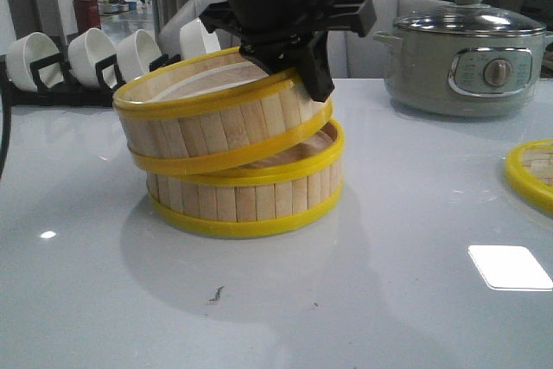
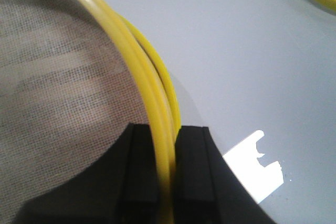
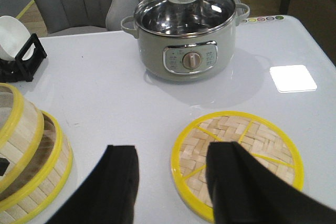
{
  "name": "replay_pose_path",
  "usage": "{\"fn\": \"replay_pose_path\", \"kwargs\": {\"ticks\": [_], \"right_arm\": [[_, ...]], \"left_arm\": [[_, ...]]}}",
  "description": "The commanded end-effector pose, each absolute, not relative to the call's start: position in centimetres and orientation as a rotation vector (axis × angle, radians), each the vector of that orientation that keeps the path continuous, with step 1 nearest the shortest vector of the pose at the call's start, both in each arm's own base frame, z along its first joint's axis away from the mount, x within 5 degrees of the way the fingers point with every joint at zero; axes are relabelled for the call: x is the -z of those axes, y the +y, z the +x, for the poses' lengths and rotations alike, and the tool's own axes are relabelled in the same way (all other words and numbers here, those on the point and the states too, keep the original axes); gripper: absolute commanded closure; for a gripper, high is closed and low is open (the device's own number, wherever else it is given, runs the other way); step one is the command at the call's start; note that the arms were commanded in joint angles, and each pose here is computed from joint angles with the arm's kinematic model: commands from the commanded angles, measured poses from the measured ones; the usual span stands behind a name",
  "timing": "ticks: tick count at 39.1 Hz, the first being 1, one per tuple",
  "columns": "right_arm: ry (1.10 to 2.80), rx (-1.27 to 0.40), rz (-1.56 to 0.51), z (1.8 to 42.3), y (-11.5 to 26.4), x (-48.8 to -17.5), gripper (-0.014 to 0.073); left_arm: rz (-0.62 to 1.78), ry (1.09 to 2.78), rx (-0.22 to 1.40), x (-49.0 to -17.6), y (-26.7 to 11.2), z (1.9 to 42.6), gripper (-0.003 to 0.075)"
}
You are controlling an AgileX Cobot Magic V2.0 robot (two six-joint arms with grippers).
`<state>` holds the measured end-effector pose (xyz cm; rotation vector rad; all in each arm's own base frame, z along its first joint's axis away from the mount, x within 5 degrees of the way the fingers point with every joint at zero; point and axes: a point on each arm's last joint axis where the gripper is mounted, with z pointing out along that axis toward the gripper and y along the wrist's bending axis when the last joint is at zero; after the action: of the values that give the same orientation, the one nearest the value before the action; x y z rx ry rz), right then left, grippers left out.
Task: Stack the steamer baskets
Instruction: 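Lift the basket with the left gripper over the middle basket, then lower the held basket onto the middle basket and align it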
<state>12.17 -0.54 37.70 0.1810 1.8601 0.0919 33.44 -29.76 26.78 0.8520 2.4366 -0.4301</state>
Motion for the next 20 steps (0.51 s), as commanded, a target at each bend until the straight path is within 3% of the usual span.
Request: {"fn": "replay_pose_path", "kwargs": {"ticks": [1,20], "right_arm": [[1.755,-0.094,0.175,12.3,-0.6,-39.4,0.0175],[1.755,-0.094,0.175,12.3,-0.6,-39.4,0.0175]], "left_arm": [[0.773,2.274,0.537,-30.6,-30.5,33.2,0.0634],[0.697,2.288,0.627,-28.6,-31.7,34.1,0.0634]]}}
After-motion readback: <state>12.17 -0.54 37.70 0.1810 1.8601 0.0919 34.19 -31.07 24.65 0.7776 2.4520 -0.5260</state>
